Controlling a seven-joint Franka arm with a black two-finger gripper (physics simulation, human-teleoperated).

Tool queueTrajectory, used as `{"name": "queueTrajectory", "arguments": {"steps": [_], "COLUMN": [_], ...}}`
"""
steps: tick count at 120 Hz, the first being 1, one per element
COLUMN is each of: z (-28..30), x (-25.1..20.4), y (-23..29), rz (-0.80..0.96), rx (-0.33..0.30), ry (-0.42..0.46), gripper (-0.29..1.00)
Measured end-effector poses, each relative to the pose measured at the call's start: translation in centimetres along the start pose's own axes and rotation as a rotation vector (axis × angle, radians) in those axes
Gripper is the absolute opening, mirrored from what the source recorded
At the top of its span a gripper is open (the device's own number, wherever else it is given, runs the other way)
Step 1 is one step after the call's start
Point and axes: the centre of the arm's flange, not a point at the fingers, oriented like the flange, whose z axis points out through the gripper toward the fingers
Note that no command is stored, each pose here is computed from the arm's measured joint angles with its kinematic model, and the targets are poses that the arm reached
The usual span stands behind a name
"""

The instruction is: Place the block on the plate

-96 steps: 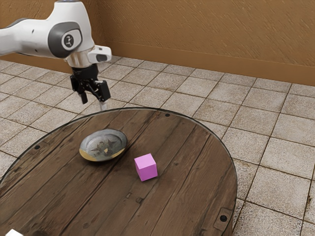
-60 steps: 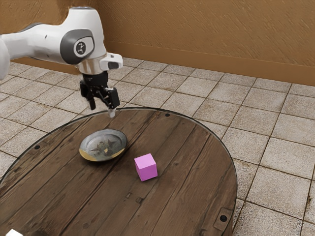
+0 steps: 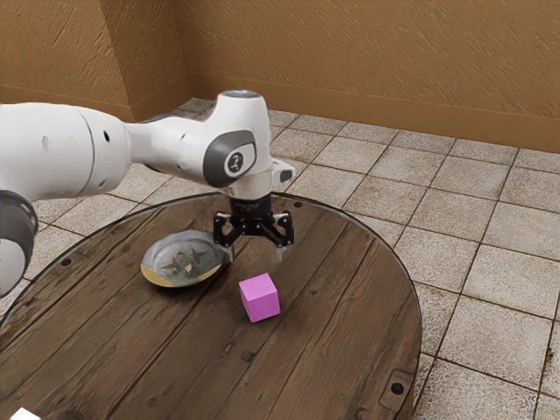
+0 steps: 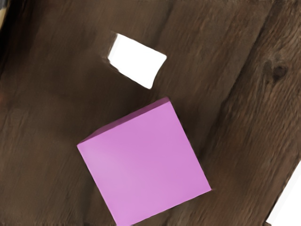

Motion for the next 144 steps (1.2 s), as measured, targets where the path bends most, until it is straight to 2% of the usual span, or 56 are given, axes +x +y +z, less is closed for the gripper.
{"name": "queueTrajectory", "arguments": {"steps": [12, 26, 42, 58, 88, 120, 144], "z": [0.7, 2.7, 3.8, 5.8, 8.5, 10.1, 10.8], "x": [-0.2, -1.2, -1.0, -1.6, -2.7, -2.7, -2.0], "y": [-0.1, -1.2, -0.2, 0.5, 0.6, 0.8, 0.3], "rz": [-0.165, -0.307, -0.421, -0.513, -0.61, -0.67, -0.705], "rx": [-0.015, 0.004, -0.008, -0.022, -0.021, -0.012, -0.019], "ry": [0.017, 0.069, 0.151, 0.175, 0.176, 0.179, 0.184], "gripper": [0.7, 0.7, 0.7, 0.7, 0.7, 0.56, 0.54]}}
